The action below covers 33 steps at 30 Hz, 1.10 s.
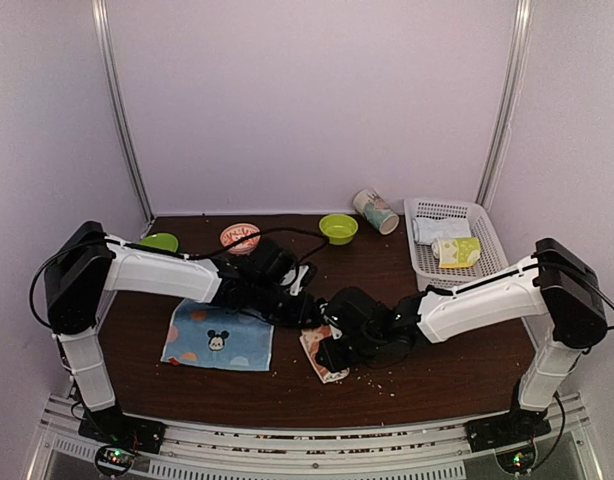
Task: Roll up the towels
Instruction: Roll the towel from the center of the board, then smooth out the towel at the center of the board.
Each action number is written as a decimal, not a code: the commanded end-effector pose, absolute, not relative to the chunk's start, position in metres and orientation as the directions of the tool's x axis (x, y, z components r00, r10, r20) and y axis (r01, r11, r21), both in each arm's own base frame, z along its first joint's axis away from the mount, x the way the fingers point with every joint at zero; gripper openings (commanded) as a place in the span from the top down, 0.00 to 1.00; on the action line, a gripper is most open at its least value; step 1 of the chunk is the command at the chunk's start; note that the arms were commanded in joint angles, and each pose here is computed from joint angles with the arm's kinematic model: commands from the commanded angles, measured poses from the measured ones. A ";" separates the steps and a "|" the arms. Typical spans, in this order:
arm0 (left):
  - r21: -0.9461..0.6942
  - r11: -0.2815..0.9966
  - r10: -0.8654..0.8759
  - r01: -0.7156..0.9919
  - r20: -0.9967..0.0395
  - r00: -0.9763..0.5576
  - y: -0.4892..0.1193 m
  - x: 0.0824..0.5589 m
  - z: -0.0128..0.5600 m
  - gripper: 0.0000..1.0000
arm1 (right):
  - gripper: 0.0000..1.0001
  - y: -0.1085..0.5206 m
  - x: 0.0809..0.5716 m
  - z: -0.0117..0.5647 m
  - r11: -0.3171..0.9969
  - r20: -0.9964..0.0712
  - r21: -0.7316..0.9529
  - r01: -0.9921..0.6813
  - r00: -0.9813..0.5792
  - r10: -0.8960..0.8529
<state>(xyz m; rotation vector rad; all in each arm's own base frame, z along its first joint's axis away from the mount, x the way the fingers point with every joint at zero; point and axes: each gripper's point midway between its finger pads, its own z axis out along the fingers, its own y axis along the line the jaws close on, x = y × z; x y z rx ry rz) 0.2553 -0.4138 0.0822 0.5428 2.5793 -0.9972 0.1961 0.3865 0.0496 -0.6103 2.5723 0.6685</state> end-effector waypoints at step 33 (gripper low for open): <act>-0.602 0.676 0.239 0.425 -0.366 -0.899 -0.425 0.258 0.029 1.00 | 0.77 0.319 0.187 0.037 0.872 -0.396 0.064 -0.485 -0.814 -0.424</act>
